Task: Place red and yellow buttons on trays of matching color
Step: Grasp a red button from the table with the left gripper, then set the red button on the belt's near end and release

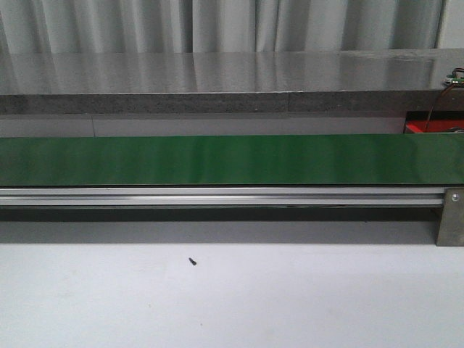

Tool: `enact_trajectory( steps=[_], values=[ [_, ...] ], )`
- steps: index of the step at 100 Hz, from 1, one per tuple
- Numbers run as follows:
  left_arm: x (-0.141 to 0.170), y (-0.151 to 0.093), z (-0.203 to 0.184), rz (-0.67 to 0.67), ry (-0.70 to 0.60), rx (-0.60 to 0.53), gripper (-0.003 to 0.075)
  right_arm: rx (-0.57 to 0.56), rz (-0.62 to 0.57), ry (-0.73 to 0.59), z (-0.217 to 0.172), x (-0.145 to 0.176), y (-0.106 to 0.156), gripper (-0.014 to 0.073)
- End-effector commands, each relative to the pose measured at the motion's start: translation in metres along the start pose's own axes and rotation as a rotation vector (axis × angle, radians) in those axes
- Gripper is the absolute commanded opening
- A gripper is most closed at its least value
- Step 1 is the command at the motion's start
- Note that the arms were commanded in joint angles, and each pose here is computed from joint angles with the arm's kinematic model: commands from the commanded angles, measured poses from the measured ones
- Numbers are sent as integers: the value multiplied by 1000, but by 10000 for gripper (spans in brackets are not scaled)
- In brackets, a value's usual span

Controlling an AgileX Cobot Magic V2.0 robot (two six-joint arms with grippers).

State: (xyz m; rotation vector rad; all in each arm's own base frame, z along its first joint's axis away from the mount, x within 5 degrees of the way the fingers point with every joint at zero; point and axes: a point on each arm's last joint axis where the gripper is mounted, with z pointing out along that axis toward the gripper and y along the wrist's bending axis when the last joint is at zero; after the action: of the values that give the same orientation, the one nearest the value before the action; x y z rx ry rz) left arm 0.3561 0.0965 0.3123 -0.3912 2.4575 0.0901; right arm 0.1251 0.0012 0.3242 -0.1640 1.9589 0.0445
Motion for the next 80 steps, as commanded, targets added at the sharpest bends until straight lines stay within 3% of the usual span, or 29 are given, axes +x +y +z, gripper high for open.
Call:
enact_trajectory(
  steps=[1,80],
  values=[
    [-9,-13,-22,13,-99,45,40,29,0,-76,-5,-12,-2,-68],
    [22,-18,34,11,-2,56,45,29,0,-76,-5,-12,-2,-68]
  ],
)
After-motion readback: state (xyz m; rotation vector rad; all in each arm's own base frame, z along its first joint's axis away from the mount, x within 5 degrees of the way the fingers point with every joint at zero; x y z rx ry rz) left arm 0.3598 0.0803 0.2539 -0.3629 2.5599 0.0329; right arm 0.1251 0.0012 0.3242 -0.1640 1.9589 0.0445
